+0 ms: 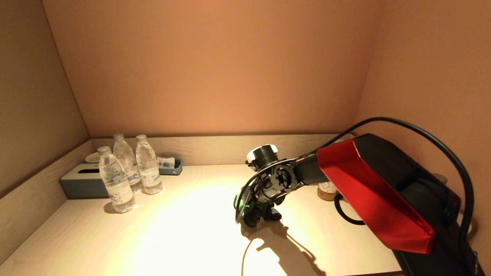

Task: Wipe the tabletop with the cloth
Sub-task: Sweep the stains on the table

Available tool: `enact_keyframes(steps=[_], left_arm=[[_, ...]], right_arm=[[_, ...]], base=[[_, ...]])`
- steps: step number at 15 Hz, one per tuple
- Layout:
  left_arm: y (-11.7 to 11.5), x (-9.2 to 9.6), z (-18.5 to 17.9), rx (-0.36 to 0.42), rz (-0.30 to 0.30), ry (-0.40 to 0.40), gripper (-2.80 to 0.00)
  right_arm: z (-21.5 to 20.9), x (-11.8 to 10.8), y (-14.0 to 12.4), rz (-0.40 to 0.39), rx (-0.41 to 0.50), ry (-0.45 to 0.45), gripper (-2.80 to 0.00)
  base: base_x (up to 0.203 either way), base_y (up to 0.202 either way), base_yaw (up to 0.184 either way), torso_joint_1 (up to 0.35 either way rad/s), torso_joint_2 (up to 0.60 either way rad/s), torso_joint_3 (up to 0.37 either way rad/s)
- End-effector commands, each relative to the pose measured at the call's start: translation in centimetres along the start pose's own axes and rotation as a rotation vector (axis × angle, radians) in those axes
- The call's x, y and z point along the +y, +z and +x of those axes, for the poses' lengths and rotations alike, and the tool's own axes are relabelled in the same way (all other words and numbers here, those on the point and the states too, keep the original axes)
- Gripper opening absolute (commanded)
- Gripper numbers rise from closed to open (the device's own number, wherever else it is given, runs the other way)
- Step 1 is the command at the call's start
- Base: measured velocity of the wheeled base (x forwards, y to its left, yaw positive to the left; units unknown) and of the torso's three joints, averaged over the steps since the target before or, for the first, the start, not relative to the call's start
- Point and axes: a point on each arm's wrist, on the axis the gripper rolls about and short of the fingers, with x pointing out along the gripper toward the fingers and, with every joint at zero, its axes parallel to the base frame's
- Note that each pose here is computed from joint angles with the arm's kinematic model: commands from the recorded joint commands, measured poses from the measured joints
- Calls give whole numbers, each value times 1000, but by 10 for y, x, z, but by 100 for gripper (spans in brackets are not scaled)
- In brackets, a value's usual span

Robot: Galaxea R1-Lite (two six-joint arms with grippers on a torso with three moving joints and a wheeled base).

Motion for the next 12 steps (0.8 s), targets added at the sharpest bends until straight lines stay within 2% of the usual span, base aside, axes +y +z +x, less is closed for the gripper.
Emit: enact_keyframes(steps=[1,4,8,10,12], left_arm=[[0,0,0,0,0,0,-280],[0,0,0,0,0,-1,-280],[0,0,0,0,0,0,-280],[0,0,0,2,0,0,-280],[0,0,0,0,0,0,-280]], right_arm=[[-9,-10,2,23,19,-19,-280],[-20,-2,-7,13,65,-11,-280],[-25,53,-43,-79,155,37,-280],[-26,73,-56,-125,186,-9,-280],[-18,94,-73,-197,186,-100,-280]], base=[[0,0,0,0,0,0],[0,0,0,0,0,0],[0,0,0,0,0,0],[0,0,0,0,0,0],[0,0,0,0,0,0]])
